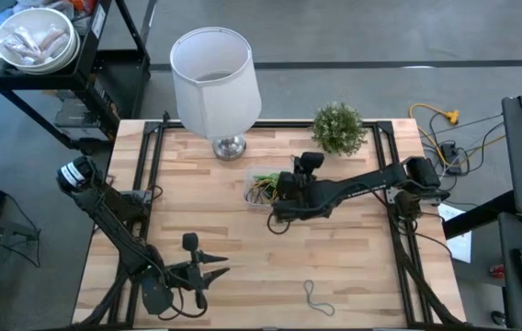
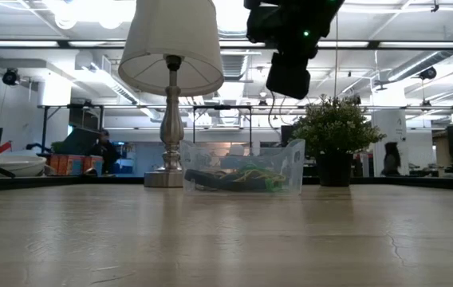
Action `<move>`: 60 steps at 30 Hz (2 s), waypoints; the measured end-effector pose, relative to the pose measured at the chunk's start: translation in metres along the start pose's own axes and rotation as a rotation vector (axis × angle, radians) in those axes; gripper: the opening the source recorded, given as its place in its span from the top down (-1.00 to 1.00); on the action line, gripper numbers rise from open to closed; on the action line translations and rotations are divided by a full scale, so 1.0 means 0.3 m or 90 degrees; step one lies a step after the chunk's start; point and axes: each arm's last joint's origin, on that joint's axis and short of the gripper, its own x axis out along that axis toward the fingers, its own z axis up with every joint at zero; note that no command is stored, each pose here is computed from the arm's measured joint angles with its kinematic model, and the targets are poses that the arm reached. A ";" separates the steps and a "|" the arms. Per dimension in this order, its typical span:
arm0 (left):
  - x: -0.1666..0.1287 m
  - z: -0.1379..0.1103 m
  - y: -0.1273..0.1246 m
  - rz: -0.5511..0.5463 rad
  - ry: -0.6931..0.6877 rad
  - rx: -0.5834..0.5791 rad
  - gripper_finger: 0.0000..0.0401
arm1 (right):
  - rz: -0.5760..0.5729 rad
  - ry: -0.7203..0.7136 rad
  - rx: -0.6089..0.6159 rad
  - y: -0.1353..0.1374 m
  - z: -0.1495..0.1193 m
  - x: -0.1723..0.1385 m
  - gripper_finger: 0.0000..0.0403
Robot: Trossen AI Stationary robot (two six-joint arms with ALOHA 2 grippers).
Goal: Pick and place rubber bands into bin
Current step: Put the blue rubber band into the transparent bin
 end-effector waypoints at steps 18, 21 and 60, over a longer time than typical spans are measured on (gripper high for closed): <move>0.000 -0.009 0.001 0.002 0.002 -0.003 0.48 | 0.197 -0.048 0.047 0.024 0.084 0.031 0.96; 0.000 -0.009 0.001 0.002 0.002 -0.002 0.48 | 0.284 -0.030 0.070 0.025 0.084 0.062 0.96; 0.061 -0.015 0.019 -0.115 0.037 0.055 0.48 | 0.661 0.075 -0.013 0.097 -0.058 -0.304 0.39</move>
